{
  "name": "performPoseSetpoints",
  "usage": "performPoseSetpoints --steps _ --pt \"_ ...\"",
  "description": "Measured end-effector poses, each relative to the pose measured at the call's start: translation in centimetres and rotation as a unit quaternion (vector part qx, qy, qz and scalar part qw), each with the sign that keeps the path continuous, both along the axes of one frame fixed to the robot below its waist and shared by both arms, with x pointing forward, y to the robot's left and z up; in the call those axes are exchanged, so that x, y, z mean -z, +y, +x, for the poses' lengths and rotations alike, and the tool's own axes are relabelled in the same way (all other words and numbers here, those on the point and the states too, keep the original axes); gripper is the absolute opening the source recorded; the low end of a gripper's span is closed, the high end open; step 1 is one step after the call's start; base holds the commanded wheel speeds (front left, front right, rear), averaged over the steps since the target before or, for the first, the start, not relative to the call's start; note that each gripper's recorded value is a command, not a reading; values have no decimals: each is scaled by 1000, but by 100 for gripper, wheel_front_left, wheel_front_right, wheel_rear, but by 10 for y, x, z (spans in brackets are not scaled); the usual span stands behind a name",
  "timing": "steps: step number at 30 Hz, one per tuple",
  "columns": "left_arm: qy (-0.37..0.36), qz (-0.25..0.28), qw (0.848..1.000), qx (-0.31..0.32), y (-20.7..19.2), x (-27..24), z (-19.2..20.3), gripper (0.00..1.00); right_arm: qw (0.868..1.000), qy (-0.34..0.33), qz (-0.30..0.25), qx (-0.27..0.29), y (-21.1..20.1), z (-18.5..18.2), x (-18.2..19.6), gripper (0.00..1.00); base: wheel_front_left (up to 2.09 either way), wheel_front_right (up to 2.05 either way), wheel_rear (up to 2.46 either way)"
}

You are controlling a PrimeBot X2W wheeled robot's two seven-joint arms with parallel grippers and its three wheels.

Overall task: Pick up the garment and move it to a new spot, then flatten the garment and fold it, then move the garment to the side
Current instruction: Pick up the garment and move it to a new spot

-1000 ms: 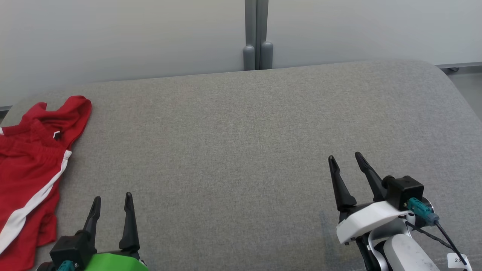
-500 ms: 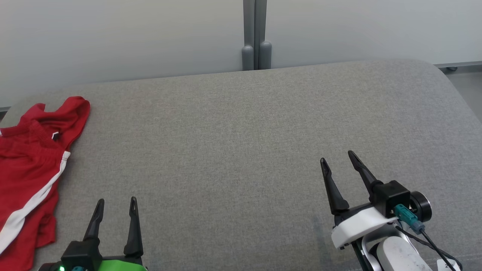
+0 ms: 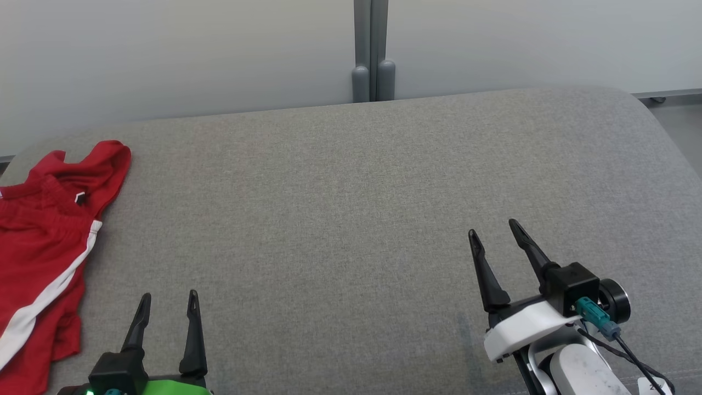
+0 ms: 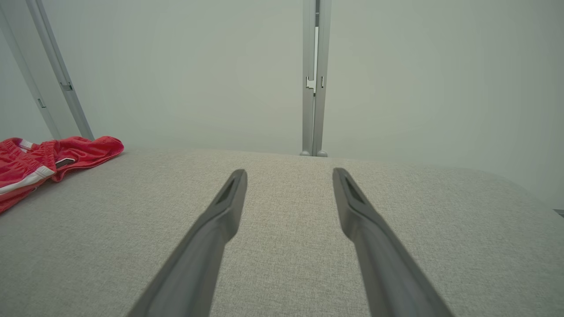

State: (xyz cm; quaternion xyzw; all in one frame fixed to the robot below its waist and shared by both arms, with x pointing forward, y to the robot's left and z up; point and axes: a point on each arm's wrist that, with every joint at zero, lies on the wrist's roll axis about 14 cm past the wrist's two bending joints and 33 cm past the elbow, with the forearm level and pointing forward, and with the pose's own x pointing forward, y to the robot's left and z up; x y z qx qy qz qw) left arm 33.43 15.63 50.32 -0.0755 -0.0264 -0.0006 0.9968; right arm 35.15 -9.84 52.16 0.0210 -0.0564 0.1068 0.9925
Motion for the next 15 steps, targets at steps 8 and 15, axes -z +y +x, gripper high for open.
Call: performPoseSetpoints --steps 8,15 --pt "2 0 1000 0 0 1 0 100 1000 0 1 2 -1 0 0 100 0 0 0" --pt "4 -1 1000 3 0 3 -1 100 1000 0 2 3 -2 2 0 100 0 0 0"
